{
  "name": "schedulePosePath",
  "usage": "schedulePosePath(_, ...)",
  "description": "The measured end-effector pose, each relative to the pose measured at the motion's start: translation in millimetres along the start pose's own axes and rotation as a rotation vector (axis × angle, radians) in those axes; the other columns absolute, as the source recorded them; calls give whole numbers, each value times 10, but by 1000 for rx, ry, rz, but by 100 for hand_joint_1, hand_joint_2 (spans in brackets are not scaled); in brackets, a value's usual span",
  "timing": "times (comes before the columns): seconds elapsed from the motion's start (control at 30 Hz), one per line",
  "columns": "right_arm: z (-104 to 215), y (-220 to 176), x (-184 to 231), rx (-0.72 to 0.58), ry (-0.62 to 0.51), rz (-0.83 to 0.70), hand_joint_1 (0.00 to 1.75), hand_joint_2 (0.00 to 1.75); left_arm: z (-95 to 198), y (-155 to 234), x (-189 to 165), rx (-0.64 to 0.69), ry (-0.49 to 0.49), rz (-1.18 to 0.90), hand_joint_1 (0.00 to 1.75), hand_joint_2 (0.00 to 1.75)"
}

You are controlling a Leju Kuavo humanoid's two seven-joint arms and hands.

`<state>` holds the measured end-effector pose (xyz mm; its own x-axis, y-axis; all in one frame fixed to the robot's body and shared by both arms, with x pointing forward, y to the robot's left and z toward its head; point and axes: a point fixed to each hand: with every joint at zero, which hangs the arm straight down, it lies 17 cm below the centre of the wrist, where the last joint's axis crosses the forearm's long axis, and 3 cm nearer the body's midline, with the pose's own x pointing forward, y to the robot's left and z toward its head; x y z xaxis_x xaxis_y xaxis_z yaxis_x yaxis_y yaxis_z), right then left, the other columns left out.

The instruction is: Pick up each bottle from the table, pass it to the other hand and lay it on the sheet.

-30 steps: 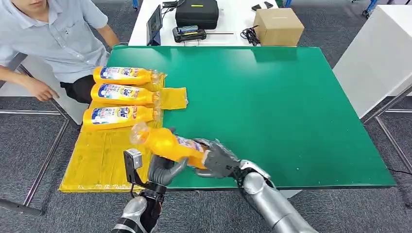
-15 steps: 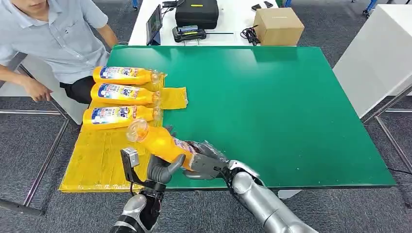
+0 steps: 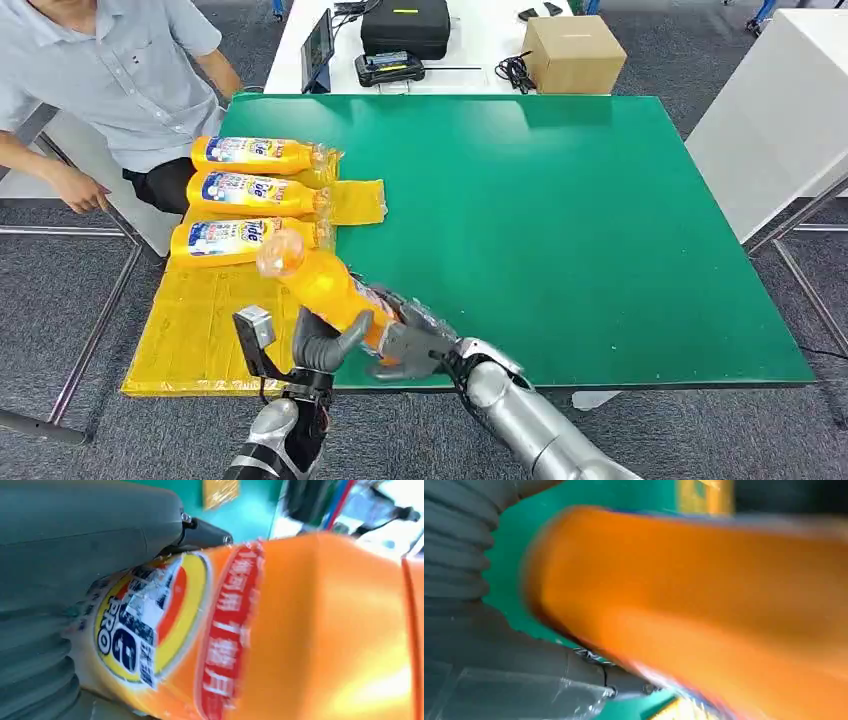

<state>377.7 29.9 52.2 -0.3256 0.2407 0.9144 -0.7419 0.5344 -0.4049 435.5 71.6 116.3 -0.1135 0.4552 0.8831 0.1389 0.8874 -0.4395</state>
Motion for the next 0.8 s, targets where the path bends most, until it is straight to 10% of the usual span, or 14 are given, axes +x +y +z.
schedulePosePath(0.17, 72, 126, -92, -14, 23, -26, 0, 0, 17, 121, 182, 38, -54, -21, 175, 175)
schedulePosePath(0.2, 81, 139, -104, -15, 26, -26, 0, 175, 25, 142, 207, 44, -63, -34, 175, 175)
schedulePosePath(0.53, 303, 241, -330, -87, 96, 5, 0, 175, -2, 298, 515, 94, -172, -666, 175, 175)
schedulePosePath(0.77, 378, 176, -339, -124, 97, -2, 0, 175, -14, 358, 654, 113, -198, -729, 175, 175)
schedulePosePath(0.8, 381, 172, -336, -126, 97, -2, 0, 175, -13, 365, 663, 115, -199, -729, 138, 175)
